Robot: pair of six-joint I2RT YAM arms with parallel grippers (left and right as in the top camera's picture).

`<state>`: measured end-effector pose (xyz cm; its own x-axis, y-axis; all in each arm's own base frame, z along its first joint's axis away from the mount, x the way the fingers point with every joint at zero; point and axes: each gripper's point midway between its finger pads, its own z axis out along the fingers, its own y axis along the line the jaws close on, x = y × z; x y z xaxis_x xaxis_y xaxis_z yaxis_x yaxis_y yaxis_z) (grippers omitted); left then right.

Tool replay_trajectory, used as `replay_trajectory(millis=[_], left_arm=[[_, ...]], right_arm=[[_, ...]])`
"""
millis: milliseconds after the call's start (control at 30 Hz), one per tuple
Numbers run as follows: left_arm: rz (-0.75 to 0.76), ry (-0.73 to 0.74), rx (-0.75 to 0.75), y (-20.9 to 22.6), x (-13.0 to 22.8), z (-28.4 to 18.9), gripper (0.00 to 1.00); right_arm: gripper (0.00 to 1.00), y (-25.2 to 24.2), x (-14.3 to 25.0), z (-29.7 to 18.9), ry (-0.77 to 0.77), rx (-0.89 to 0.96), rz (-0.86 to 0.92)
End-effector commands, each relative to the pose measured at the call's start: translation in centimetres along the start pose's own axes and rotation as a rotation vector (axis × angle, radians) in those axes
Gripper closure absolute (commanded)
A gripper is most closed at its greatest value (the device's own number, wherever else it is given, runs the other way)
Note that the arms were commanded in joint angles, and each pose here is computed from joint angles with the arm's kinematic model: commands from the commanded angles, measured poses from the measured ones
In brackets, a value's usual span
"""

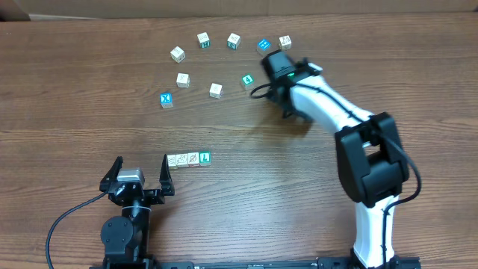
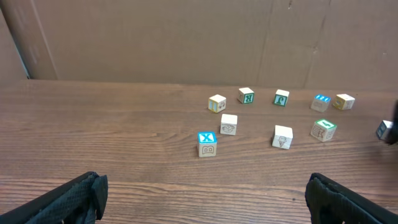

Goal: Form a horizontal line

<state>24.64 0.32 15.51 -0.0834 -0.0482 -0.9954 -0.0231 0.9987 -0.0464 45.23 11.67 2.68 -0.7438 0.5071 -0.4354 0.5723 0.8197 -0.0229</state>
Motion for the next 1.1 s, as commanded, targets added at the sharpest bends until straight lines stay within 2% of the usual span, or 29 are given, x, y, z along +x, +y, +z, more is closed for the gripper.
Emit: replay_trajectory(millis=[0,233,700,867,1067], left_arm=[[0.019,-0.01,0.001,-0.1,-0.1,0.0,0.0],[0.019,-0.01,0.001,-0.1,-0.1,0.0,0.0],[0.019,-0.01,0.001,-0.1,-0.1,0.0,0.0],[0.019,-0.01,0.001,-0.1,-0.1,0.0,0.0],[0.019,-0.01,0.001,-0.1,-0.1,0.0,0.0]], right_arm=[[0.0,-2.9,-3.2,0.6,-0.008,0.024,0.095],[0.0,-6.7,-6.2,2.1,-0.007,0.072,0.192],[0.0,-7.6,-7.4,1.9,-0.018,0.066,0.227],[0.0,-7.4,-9.5,-1.8,-0.078,-0.001,0.259],[0.0,-7.9,-13.4,-10.6,-0.213,-0.15,0.332]])
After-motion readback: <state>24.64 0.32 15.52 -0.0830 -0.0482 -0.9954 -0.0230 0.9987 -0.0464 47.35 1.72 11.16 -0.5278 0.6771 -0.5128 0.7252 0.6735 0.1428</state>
